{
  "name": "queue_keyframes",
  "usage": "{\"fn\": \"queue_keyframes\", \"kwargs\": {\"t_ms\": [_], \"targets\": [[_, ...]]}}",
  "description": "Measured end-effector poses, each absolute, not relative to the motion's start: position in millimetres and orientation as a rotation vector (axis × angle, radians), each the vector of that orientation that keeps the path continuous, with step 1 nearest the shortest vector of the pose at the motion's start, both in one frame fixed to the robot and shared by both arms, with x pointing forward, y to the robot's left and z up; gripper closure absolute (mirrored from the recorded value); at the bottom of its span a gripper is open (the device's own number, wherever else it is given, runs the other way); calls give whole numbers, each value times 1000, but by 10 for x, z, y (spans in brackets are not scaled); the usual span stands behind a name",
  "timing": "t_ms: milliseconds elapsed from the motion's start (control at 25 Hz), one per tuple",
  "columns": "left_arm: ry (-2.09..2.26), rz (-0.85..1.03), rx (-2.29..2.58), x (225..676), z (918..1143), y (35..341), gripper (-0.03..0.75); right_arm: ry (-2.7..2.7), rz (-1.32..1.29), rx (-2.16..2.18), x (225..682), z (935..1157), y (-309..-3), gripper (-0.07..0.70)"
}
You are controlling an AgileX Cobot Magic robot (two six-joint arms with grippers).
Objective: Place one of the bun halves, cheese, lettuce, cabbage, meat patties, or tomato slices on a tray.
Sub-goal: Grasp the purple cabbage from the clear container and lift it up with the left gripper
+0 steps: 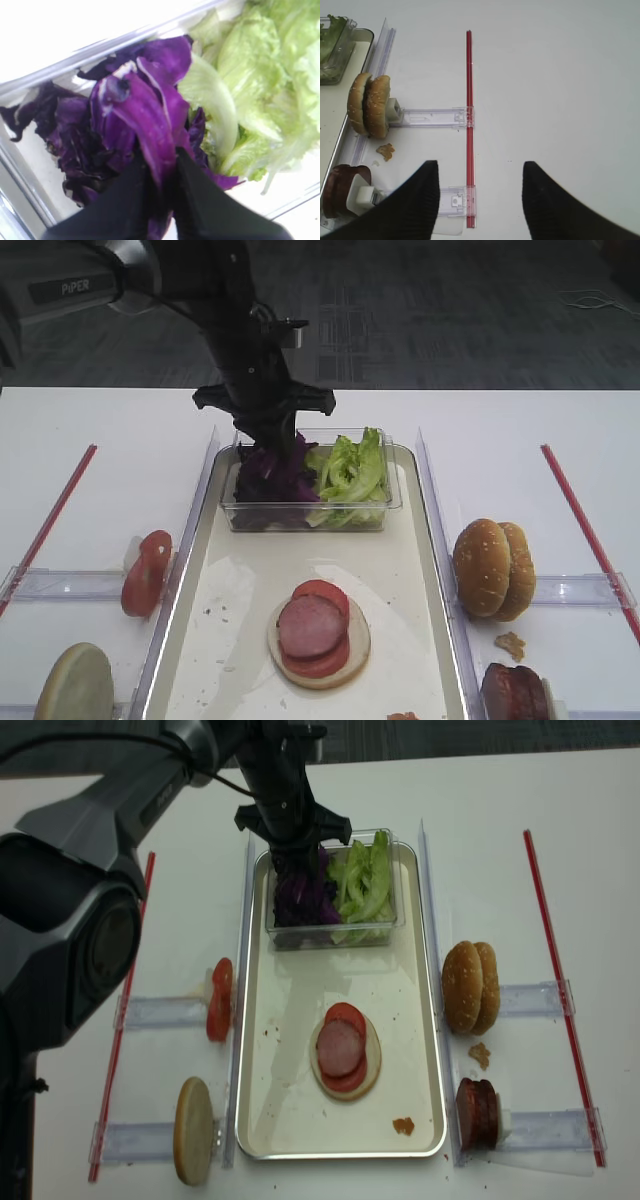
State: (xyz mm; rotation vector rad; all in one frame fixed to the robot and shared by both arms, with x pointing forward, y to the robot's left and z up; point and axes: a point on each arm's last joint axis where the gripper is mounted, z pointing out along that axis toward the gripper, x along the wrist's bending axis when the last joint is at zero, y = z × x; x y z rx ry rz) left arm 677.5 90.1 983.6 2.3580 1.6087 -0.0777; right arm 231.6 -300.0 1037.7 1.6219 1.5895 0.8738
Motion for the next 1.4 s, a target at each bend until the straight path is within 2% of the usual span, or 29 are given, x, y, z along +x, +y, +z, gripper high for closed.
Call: {"fn": "queue_keyframes", "kwargs": {"t_ms": [360,880,1400], "targets": [[1611,-46,2332,6795,9954,902,643,1589,874,1622,2316,10377,-3000,234],[1574,18,2274,6694,10383,949,643,1589,874,1622,2316,10377,-3000,234],[1560,28,2209,6590,10682,965,644,1588,875,1624,2316,10377,-3000,234]]}}
